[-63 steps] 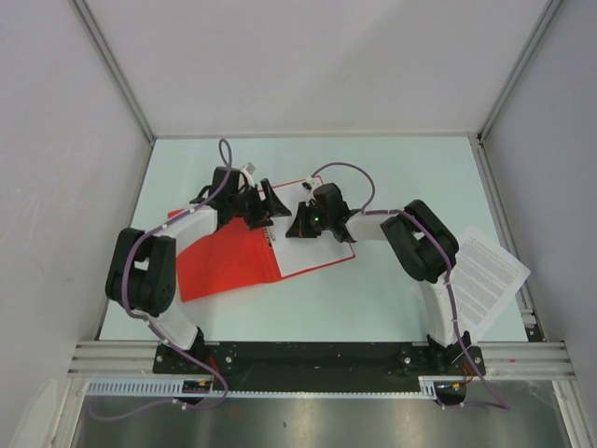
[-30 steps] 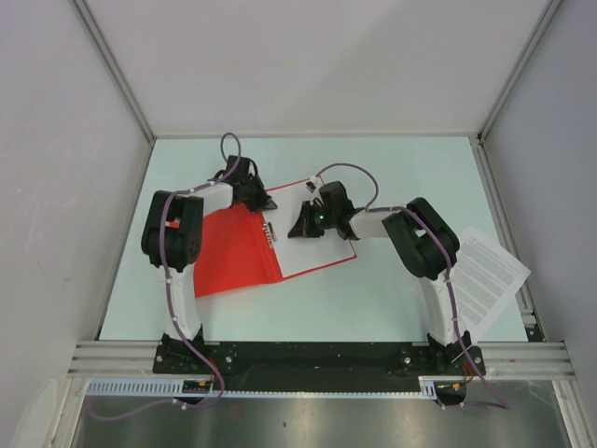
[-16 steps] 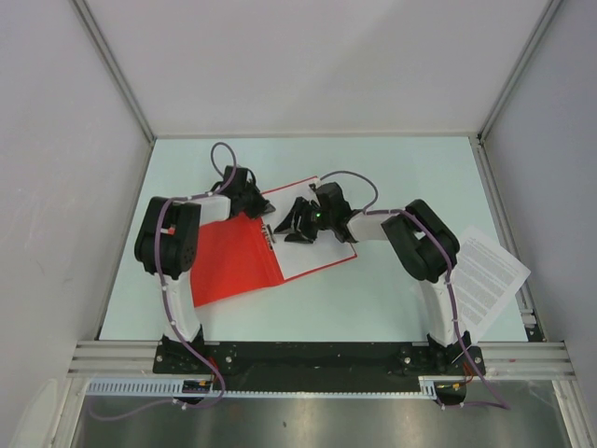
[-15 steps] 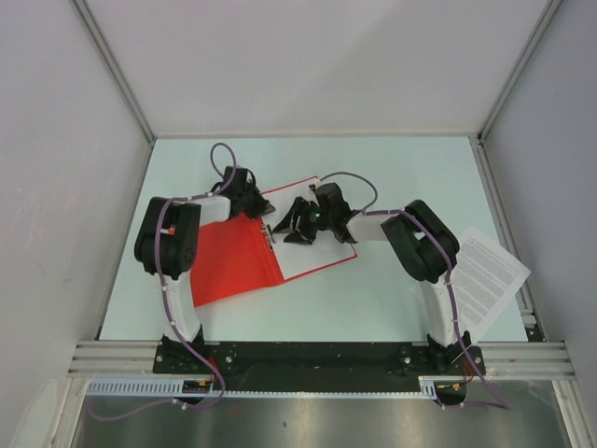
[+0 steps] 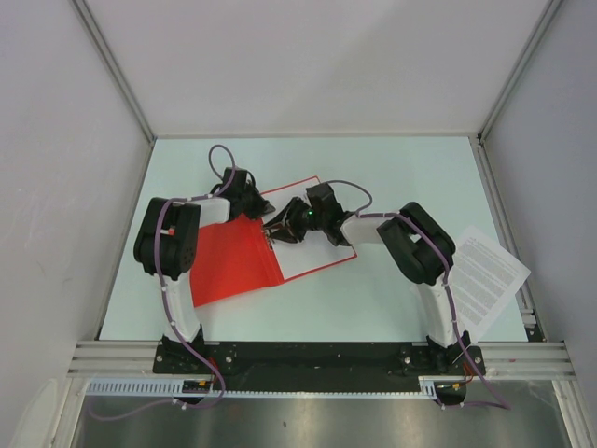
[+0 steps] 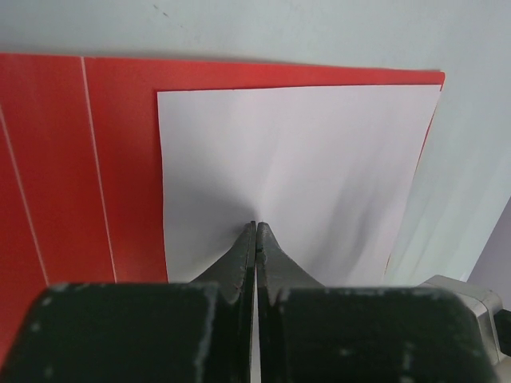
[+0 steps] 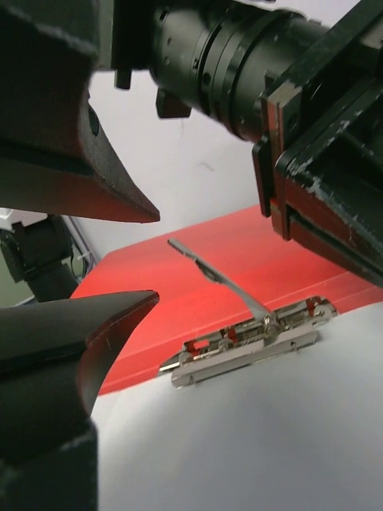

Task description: Put the files into the folder

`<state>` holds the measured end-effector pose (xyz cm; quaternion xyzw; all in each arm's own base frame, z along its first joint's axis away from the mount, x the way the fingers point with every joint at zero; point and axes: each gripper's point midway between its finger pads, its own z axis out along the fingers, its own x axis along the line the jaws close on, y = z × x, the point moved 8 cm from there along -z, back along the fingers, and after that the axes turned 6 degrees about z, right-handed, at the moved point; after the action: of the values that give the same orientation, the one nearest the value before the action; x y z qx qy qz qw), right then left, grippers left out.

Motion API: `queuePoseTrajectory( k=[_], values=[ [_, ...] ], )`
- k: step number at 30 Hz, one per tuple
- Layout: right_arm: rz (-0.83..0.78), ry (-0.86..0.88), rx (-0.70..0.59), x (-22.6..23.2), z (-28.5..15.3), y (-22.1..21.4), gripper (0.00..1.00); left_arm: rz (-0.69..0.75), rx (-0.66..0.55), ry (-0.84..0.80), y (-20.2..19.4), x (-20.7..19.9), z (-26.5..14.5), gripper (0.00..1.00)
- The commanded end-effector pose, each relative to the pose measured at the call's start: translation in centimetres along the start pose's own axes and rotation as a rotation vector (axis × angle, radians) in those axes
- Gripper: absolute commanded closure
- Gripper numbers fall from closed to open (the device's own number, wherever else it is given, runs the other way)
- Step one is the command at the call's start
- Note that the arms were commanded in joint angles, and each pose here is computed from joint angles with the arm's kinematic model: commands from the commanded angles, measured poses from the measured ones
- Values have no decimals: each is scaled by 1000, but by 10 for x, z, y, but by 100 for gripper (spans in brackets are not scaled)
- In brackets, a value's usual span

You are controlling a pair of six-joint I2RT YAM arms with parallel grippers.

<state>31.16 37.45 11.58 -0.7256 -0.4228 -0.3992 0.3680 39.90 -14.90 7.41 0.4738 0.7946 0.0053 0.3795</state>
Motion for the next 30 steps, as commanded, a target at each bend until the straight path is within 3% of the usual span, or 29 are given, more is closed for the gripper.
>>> queuePoseTrajectory(
  k=[1, 8, 24, 30],
  values=[
    [38, 69, -19, 22, 9, -2, 55, -6, 104, 180, -35, 37, 4, 100],
    [79, 60, -26, 21, 16, 0, 57, -7, 104, 176, -34, 35, 6, 100],
    [67, 11, -36, 8, 20, 2, 97, 28, 103, 192, -32, 35, 5, 100],
    [-33, -140, -43, -21, 16, 2, 100, 65, 129, 188, -29, 32, 6, 100]
  ],
)
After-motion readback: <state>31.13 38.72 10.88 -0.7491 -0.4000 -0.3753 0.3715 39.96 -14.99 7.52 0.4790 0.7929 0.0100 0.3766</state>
